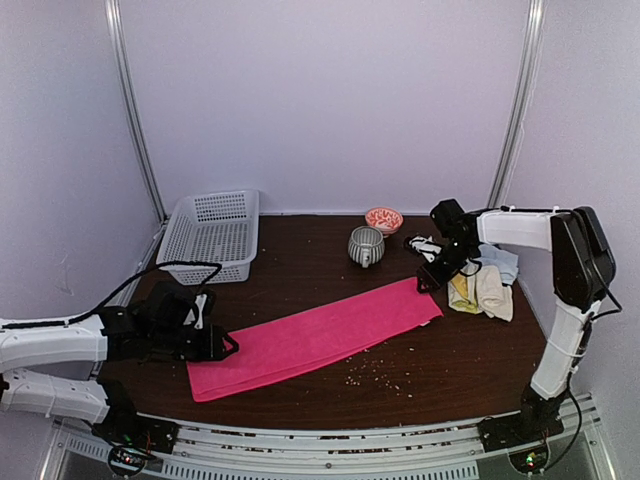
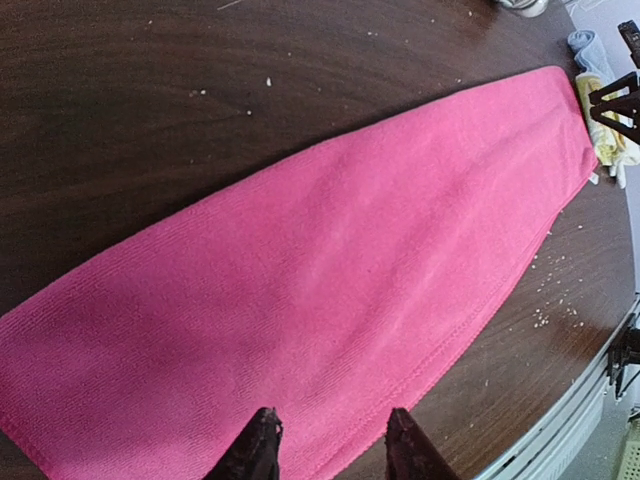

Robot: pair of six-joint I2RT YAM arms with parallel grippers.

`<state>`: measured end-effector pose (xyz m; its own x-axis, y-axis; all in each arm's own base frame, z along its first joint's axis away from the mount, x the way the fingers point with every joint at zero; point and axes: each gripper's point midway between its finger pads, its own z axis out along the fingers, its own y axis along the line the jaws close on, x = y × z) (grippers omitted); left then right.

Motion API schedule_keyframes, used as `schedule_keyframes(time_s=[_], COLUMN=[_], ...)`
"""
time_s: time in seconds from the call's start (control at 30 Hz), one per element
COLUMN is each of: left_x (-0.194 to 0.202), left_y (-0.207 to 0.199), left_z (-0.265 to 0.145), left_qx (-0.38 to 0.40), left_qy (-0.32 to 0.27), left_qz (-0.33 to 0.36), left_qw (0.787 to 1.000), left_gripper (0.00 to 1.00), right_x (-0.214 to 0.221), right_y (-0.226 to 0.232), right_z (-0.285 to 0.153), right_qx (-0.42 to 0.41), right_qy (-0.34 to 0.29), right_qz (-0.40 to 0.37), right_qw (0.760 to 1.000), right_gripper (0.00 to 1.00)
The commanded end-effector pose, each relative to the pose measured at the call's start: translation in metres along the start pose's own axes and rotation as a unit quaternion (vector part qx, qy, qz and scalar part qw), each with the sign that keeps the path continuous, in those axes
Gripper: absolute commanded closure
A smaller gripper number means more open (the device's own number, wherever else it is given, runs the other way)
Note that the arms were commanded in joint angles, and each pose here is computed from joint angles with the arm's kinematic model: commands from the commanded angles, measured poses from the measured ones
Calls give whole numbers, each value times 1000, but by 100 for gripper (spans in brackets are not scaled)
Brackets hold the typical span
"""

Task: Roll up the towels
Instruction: Adjust the towel at the center of the board, then pick up the towel from the center of the board.

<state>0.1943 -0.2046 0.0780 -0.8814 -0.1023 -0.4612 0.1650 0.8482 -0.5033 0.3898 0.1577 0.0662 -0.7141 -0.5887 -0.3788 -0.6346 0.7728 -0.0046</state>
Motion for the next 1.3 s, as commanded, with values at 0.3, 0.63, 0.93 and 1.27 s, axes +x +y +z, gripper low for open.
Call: schedule_keyframes(time_s=[0.3, 0.63, 0.93, 1.27], left_x=[-1, 0, 4, 7], left_y=[14, 15, 20, 26], left_z=[7, 9, 10, 7], left_qx=[-33, -33, -42, -48], left_qy=[-7, -8, -4, -7], left_qz=[12, 9, 7, 0], left_qw=[999, 999, 999, 999], left_gripper=[66, 67, 67, 67], right_x=[30, 35, 33, 3], right_y=[2, 6, 12, -37], right_z=[36, 53, 51, -5], right_qx=[-30, -45, -55, -19], right_qy=[52, 63, 61, -6], right_qz=[77, 79, 70, 102], right_qw=[995, 994, 994, 995], right_gripper=[54, 66, 98, 100])
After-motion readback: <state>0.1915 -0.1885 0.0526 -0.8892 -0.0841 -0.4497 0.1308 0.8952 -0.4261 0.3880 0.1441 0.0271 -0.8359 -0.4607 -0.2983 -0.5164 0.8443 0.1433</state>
